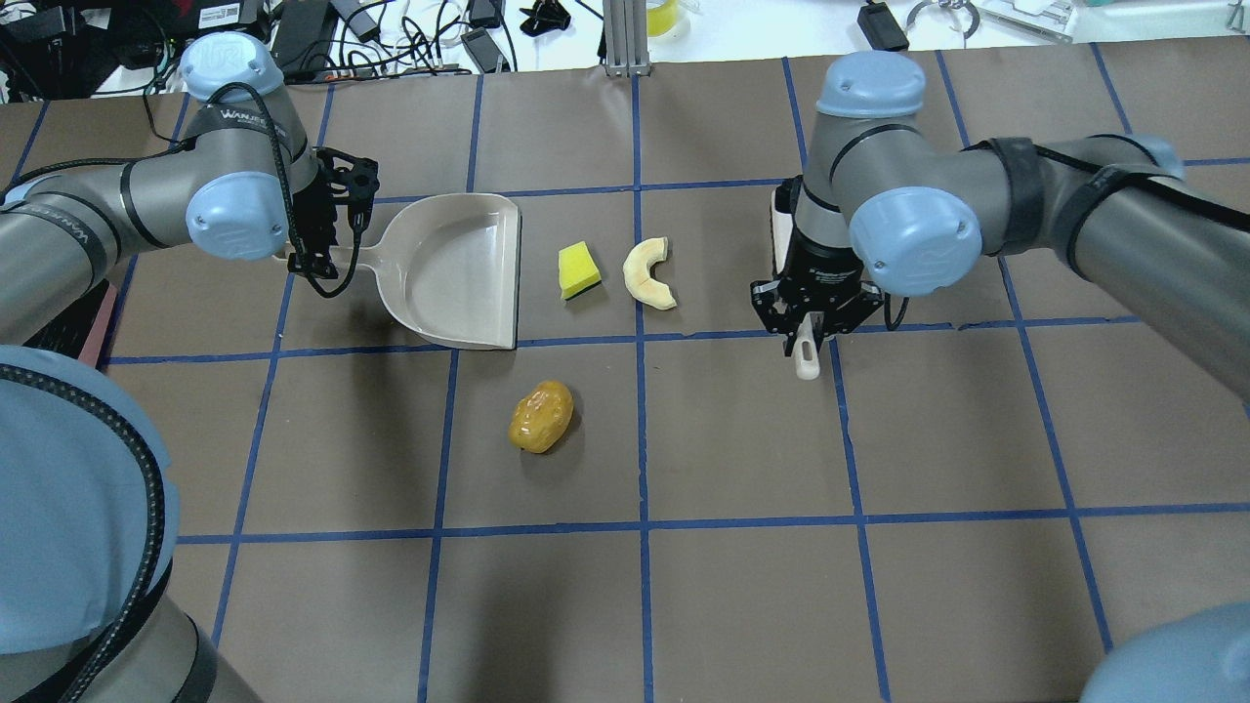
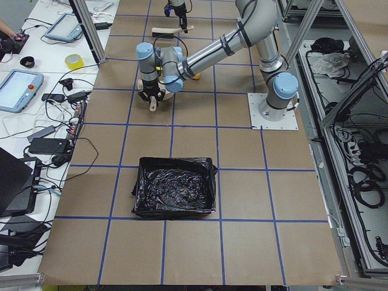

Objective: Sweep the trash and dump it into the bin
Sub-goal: 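Carry the brush with the right gripper toward the sponge and food pieces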

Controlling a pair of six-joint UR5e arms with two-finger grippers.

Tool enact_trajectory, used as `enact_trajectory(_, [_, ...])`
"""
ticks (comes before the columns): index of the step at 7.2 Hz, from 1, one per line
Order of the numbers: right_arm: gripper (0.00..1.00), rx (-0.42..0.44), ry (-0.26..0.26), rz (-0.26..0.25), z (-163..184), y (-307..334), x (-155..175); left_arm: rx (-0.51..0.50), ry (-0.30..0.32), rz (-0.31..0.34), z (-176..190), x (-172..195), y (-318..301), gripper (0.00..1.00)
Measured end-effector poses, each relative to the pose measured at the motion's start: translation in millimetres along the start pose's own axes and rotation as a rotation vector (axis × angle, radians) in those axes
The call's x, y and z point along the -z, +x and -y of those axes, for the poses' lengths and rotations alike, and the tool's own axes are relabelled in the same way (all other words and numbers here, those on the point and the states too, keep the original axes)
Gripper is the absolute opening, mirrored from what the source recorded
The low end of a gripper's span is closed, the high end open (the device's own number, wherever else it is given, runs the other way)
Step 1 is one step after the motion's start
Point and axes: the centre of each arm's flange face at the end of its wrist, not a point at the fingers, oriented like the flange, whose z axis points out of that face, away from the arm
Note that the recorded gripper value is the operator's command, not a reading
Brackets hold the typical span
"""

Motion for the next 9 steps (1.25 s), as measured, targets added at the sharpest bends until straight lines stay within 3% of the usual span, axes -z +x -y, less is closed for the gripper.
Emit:
enact_trajectory(3, [0.0, -0.073, -0.015, 0.014, -26, -61, -14, 0.011, -0.008, 0.006, 1, 4, 0, 0.0])
enact_trajectory(9, [0.0, -0.141, 0.031, 0.039, -16, -159, -29, 0.051, -0.021, 0.015, 18, 13, 2, 0.0])
